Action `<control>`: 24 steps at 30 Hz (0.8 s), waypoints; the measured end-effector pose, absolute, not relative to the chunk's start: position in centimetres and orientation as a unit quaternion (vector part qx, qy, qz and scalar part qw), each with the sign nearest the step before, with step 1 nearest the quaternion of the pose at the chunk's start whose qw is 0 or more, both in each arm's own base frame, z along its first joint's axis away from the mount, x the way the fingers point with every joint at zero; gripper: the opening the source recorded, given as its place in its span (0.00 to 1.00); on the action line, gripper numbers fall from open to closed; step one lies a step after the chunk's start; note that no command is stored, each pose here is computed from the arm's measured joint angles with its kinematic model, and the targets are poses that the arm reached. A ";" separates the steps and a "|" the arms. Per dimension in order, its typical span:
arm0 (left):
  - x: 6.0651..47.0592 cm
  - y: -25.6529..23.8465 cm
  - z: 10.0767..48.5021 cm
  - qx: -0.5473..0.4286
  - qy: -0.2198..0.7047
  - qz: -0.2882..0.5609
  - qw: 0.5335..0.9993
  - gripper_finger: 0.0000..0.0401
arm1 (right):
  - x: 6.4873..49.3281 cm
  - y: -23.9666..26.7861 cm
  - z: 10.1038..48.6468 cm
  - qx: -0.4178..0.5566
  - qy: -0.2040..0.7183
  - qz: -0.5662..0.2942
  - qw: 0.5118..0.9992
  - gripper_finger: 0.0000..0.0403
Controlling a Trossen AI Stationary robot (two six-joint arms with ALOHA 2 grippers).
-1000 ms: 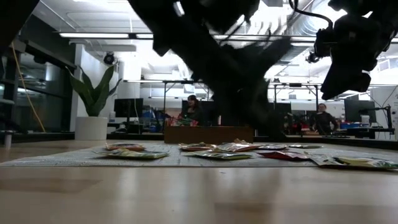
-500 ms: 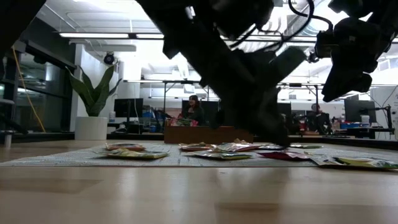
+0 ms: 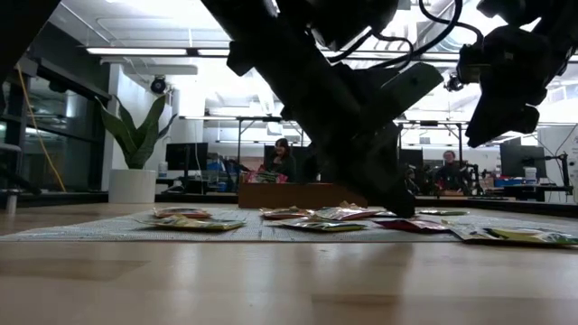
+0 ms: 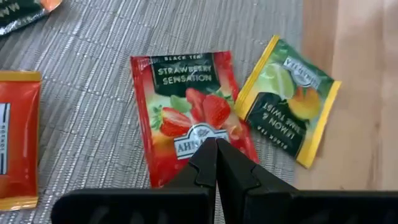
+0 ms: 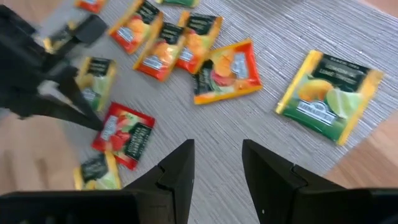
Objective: Pick & Place Tea
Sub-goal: Put the red tea bag into the left section of the wooden organizer
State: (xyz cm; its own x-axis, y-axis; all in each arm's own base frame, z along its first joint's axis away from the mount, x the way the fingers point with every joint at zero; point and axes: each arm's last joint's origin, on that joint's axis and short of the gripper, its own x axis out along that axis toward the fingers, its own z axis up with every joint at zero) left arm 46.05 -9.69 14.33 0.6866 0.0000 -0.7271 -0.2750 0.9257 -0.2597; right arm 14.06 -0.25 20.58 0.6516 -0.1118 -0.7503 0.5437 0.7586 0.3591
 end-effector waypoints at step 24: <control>46.3 -9.7 10.5 -0.221 0.422 0.109 0.872 0.00 | 14.1 0.4 13.3 0.495 0.246 -0.081 0.829 0.43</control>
